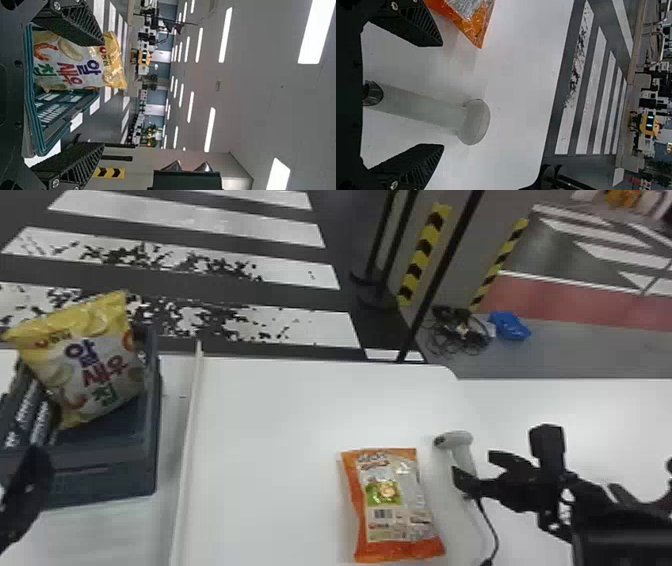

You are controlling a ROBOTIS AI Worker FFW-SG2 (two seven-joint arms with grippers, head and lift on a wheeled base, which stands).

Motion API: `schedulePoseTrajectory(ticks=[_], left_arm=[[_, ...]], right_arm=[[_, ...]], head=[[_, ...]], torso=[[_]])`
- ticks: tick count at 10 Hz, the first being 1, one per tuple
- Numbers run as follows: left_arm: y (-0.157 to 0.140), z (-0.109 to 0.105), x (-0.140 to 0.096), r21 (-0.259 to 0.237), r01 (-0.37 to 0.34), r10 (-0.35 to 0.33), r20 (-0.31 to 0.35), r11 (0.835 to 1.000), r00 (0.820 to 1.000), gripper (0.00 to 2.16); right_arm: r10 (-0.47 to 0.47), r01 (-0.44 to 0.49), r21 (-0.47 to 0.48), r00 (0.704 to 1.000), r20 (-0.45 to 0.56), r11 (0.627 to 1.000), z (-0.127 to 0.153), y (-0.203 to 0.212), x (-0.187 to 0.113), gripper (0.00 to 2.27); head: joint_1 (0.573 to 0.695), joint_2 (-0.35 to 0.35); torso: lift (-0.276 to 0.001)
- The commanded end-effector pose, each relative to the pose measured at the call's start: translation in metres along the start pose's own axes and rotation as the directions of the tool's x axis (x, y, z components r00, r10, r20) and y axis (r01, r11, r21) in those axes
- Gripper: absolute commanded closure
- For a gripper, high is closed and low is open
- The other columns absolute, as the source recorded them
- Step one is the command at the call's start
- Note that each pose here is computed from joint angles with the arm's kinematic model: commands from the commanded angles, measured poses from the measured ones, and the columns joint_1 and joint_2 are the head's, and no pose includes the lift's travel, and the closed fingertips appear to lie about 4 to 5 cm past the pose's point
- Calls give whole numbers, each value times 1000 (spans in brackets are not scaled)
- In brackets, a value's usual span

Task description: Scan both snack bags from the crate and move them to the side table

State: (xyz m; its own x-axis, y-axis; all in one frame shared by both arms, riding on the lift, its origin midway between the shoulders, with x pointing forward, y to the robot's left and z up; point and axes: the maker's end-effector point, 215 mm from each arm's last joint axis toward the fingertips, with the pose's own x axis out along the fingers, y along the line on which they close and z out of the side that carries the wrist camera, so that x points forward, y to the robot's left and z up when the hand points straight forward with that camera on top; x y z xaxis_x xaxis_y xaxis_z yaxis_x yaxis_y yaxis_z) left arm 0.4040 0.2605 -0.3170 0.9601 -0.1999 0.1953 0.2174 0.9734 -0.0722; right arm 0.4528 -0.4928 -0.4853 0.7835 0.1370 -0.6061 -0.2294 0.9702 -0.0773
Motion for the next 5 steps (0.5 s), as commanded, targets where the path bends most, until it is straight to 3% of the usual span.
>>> schedulePoseTrajectory(ticks=[1,5], left_arm=[[1,-1,-1,0,-2,2,-3,1000,1000,100],[3,-4,-2,1,-6,6,-8,1000,1000,100]], right_arm=[[7,-7,17,1000,-25,1000,-2,-8,13,83],[14,-11,44,998,-67,999,-7,-25,31,93]], head=[[695,-297],[695,-303]], torso=[[-99],[-99]])
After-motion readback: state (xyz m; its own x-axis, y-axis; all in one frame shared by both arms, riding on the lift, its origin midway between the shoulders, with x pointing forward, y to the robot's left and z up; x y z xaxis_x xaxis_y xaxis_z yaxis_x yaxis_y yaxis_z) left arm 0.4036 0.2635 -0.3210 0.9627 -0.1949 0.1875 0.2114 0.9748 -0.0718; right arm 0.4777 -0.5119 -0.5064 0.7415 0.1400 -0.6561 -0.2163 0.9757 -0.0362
